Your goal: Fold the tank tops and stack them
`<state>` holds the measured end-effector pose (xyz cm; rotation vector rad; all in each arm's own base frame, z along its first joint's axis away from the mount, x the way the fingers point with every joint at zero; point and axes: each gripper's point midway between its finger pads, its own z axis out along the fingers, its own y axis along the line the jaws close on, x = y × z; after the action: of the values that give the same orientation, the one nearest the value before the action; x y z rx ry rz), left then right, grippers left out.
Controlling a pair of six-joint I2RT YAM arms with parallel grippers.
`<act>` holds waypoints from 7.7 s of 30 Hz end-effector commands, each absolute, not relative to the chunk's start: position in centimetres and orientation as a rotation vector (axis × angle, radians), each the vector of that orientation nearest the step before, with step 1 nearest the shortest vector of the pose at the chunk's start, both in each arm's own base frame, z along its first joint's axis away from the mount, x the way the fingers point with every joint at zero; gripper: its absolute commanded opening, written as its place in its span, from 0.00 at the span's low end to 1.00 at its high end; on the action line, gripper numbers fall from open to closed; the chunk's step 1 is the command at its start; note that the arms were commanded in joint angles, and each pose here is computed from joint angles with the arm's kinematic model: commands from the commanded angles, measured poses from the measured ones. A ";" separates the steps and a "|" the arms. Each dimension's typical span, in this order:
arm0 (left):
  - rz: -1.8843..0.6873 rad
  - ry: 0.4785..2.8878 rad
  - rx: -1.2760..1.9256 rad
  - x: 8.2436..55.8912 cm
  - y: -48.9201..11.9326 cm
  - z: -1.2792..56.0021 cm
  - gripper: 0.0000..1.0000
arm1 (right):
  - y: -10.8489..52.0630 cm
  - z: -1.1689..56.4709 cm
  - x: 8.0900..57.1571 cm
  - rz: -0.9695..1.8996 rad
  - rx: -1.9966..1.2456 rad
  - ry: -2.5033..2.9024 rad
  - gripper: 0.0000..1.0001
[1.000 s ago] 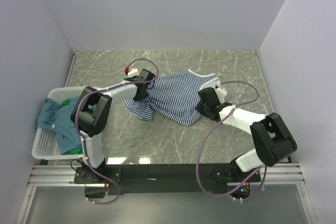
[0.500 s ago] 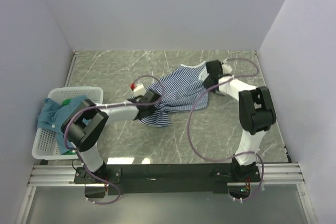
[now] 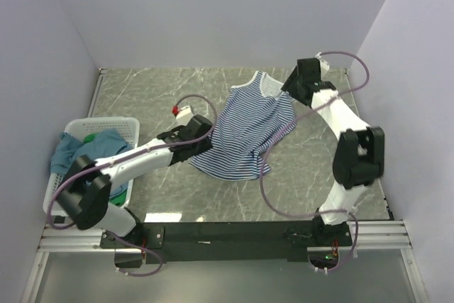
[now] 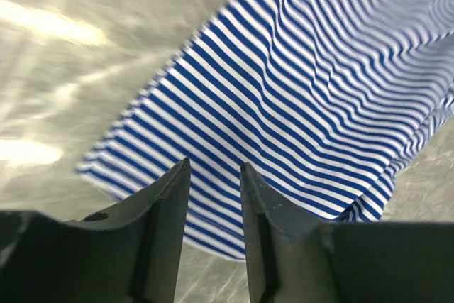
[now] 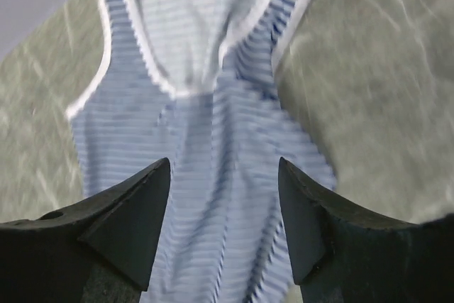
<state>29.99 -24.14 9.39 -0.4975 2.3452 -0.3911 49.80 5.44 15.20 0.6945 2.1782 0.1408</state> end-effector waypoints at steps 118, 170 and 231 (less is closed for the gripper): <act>-0.597 1.859 -0.347 30.4 -15.1 37.2 0.01 | 7.8 39.4 21.9 0.532 0.376 1.680 0.00; -1.013 2.074 -0.740 26.3 -17.3 13.7 0.10 | 6.3 12.5 25.6 0.738 0.697 2.094 0.46; -0.633 2.207 -0.576 43.3 -11.6 20.2 0.32 | 45.1 3.5 16.8 0.280 -0.360 2.457 0.37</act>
<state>42.81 -11.57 19.80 -0.6086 2.2240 -0.6188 16.36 44.17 2.71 -0.3715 2.4891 0.2829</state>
